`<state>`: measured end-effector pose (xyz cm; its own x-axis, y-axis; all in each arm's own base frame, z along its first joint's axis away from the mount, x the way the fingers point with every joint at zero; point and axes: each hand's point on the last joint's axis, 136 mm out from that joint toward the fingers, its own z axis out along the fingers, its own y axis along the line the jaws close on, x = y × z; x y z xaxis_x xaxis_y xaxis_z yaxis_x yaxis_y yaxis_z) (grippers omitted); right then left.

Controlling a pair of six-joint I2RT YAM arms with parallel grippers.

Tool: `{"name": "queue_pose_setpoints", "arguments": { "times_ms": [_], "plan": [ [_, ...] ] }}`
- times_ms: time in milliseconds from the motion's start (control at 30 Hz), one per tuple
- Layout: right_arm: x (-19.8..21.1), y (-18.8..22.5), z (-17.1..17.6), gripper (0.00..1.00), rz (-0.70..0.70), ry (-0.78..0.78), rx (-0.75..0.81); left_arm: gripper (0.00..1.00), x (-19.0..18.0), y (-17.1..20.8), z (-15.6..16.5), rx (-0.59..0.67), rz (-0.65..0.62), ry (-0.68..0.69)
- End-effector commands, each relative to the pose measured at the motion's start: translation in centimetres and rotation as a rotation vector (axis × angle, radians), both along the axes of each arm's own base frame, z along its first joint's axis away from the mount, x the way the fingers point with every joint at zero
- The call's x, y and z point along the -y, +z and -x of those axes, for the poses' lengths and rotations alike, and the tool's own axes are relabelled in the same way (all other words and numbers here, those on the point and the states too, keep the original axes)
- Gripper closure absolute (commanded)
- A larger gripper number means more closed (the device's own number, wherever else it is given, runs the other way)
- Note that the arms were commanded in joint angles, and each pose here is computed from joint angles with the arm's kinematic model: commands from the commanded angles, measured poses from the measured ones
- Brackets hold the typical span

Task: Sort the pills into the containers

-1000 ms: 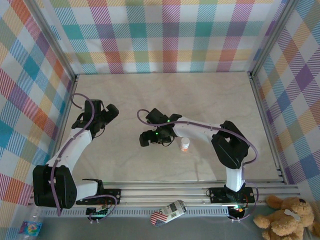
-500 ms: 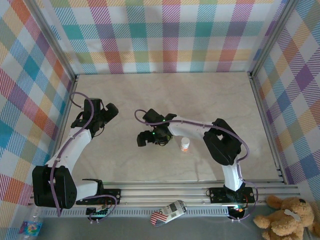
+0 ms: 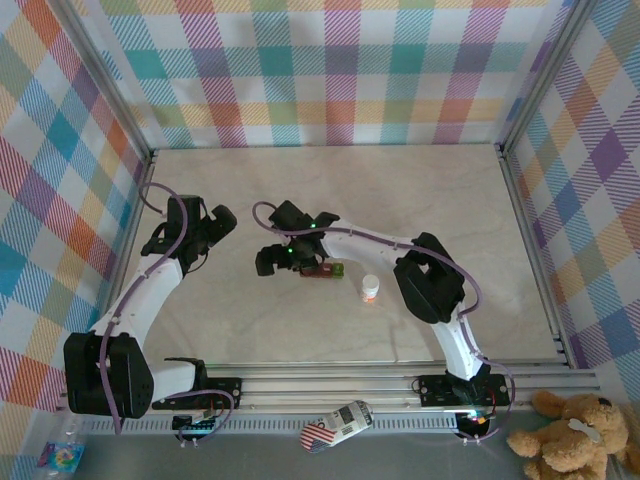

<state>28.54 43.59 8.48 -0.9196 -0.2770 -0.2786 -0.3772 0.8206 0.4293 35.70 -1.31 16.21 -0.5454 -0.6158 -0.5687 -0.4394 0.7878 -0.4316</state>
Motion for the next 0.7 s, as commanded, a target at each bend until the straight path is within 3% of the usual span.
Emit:
{"name": "queue_pose_setpoints", "arguments": {
  "times_ms": [0,333,667],
  "plan": [
    [1.2,1.9,-1.5,0.05,0.023,0.005,0.066,0.00,-0.2,1.2,0.4,0.019,-0.014,-0.009],
    [9.7,-0.5,-5.7,0.04,0.217,-0.125,0.073,0.00,0.4,1.7,0.3,0.035,0.000,-0.042],
    [10.8,-3.3,-4.6,0.04,0.264,-0.110,-0.018,0.00,0.7,1.5,0.3,0.033,0.015,-0.050]
  ]
}}
